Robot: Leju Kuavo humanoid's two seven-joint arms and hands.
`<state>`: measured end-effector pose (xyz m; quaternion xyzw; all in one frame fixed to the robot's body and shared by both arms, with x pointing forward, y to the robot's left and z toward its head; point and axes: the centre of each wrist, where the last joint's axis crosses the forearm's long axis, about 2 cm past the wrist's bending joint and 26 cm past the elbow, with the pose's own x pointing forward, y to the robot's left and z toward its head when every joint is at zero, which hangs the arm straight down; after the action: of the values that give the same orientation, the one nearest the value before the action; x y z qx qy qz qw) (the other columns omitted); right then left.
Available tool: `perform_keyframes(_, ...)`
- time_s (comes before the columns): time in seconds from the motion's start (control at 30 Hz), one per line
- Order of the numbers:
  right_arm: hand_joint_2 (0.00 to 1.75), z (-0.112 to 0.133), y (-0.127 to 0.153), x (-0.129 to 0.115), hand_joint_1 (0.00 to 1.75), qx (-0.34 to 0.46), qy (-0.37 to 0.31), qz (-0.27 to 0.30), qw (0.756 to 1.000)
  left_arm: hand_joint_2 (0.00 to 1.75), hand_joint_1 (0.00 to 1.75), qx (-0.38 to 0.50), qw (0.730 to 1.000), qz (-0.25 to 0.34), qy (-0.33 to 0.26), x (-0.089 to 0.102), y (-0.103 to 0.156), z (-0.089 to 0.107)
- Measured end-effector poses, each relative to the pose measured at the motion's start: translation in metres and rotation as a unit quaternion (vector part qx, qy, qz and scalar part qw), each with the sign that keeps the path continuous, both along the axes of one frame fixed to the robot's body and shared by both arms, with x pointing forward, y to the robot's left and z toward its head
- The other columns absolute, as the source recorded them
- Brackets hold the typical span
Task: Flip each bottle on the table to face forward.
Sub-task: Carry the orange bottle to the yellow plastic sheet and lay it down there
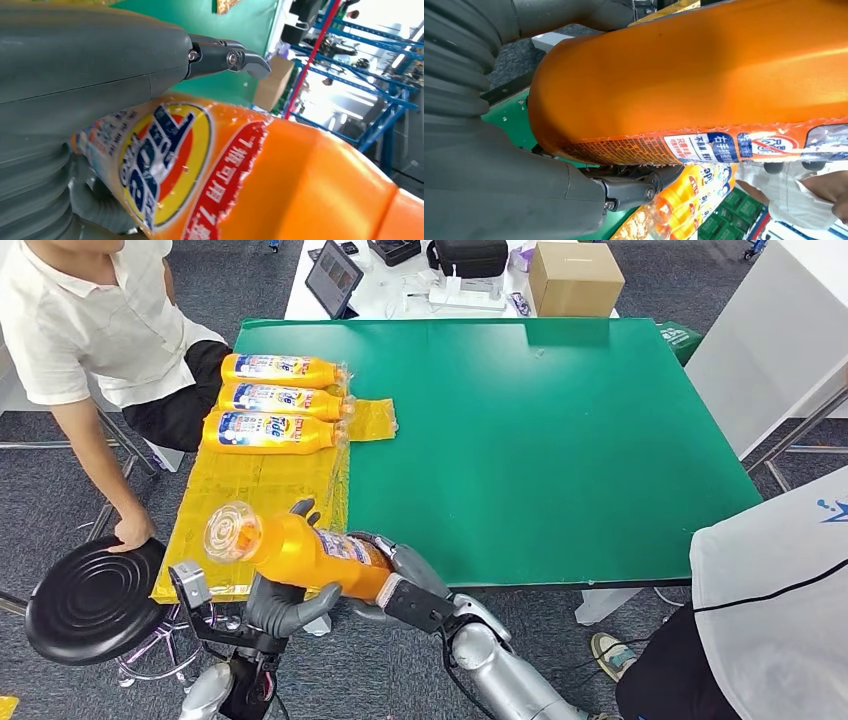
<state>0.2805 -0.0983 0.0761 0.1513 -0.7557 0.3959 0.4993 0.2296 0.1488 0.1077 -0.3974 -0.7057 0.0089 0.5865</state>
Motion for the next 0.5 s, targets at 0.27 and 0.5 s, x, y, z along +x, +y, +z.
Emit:
perform_keyframes(0.27, 1.75, 0.0008, 0.0041, -0.0015, 1.75, 0.006, 0.003, 0.008, 1.0, 1.75, 1.75, -0.036, 0.999, -0.02, -0.019, -0.002, -0.0025, 0.0069)
perform_keyframes(0.5, 1.75, 0.0021, 0.0063, -0.0008, 1.75, 0.008, 0.007, 0.009, 1.0, 1.75, 1.75, -0.03, 0.999, -0.023, -0.038, -0.0021, -0.0018, 0.0088)
